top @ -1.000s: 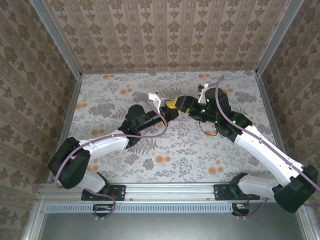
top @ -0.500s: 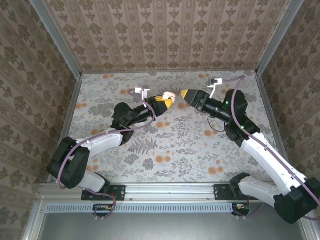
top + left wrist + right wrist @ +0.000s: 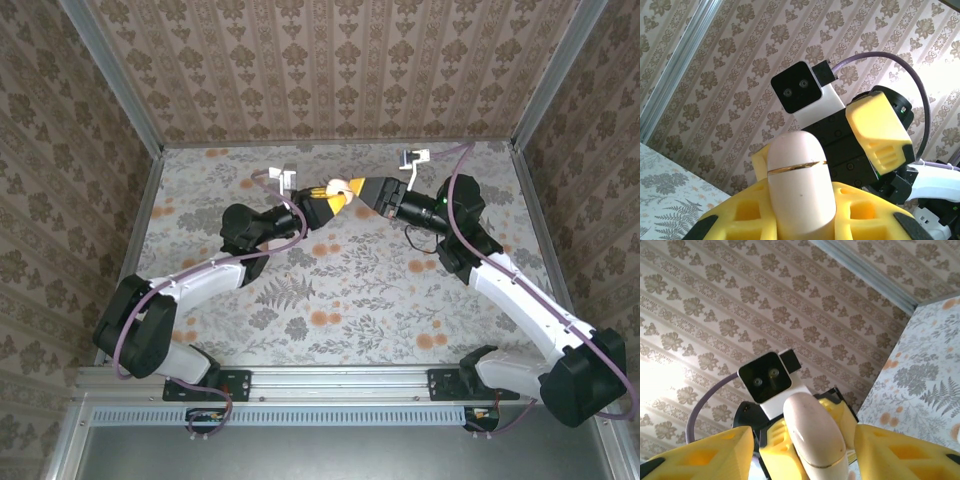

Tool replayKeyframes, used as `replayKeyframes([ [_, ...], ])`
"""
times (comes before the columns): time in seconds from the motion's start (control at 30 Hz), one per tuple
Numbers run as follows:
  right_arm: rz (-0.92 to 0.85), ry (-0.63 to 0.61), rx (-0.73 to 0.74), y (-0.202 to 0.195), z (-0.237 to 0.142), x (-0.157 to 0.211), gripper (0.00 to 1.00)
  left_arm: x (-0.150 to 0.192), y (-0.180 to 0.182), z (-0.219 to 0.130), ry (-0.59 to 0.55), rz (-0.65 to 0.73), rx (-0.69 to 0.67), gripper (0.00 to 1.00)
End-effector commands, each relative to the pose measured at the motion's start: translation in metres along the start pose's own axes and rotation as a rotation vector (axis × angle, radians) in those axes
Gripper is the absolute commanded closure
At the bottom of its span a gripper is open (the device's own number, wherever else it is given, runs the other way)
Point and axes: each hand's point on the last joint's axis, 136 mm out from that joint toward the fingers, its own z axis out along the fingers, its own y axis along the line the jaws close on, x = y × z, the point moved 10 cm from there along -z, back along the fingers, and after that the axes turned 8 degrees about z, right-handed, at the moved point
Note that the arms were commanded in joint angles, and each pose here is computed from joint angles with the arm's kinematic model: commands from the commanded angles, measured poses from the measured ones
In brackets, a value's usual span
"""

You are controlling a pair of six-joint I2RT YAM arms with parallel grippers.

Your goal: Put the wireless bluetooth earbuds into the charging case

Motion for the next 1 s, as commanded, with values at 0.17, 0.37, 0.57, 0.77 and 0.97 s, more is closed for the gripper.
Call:
replayKeyframes([
  [0.17,-0.065,0.102,-0.083,0.01,0.015,0.005,0.57,-0.022,-0.021,0.006,-0.041,0.032,0.093,0.93],
  [0.37,-0.088,0.109,-0.073,0.005,0.016,0.006,0.75,-0.018,-0.022,0.004,-0.007,0.027,0.115,0.88],
  [0.57,-0.109,0.115,-0.064,0.006,0.015,0.006,0.71,-0.015,-0.021,-0.004,0.011,0.022,0.107,0.88],
  [0.77,-0.119,0.074,-0.053,0.011,0.012,0.003,0.5,-0.016,-0.021,-0.004,0.013,0.017,0.111,0.9],
  [0.97,-0.12,0.075,-0.052,0.012,0.013,0.002,0.49,-0.016,-0.022,-0.002,0.025,0.008,0.127,0.91],
])
